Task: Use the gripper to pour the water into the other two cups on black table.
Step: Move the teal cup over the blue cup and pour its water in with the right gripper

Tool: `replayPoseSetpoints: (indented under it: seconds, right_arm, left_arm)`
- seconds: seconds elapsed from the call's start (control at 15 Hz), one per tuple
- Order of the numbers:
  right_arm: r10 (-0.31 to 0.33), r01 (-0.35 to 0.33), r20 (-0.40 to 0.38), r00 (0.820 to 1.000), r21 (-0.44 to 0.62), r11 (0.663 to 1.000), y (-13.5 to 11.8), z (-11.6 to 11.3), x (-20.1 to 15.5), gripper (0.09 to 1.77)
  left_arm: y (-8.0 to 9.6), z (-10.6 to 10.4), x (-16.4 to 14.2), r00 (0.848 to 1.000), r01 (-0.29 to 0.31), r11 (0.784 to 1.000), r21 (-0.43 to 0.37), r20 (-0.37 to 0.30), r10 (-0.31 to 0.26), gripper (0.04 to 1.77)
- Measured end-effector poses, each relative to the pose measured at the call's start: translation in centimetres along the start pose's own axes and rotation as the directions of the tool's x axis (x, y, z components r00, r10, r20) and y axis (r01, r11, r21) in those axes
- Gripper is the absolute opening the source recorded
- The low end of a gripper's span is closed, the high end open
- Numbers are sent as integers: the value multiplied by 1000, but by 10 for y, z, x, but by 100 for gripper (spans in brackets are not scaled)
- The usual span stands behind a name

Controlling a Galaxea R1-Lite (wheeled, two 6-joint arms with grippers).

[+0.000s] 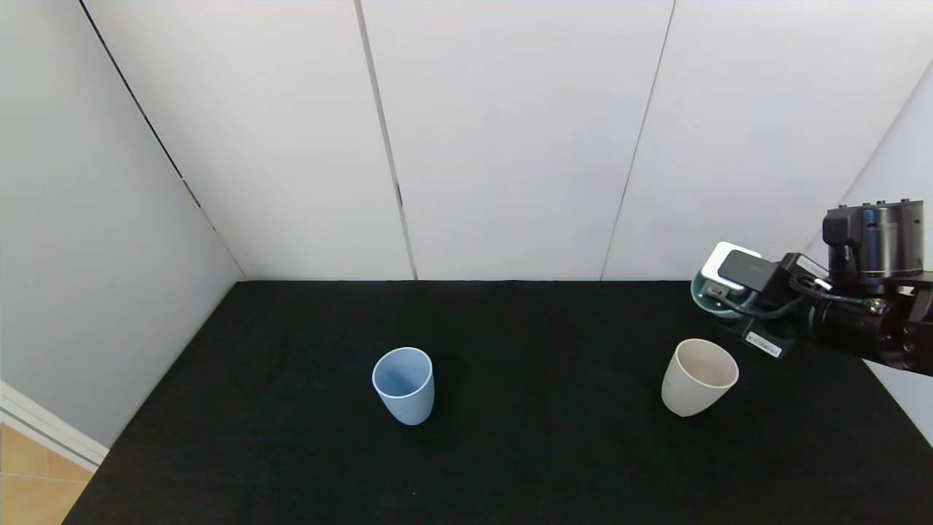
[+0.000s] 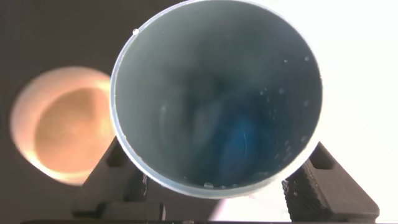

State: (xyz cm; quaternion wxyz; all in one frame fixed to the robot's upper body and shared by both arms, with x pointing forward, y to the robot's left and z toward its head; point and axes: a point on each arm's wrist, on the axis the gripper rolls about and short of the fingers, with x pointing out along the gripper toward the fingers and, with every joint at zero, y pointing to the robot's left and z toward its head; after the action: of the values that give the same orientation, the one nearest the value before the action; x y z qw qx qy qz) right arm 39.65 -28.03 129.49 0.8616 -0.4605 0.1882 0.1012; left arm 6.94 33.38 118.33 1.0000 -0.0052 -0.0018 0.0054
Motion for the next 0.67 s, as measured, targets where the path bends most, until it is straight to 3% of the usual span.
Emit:
replayPoseSetpoints:
  seconds: [0.4,0.67]
  right_arm:
    - [103,-106,149,983,12,994,13,76,-15,119]
    - [104,-105,225,969,-6,994,31,132,-9,119]
  left_arm:
    - [0,0,0,1000,0,1000,0,0,0,172]
    - [0,0,0,1000,0,1000,0,0,0,172]
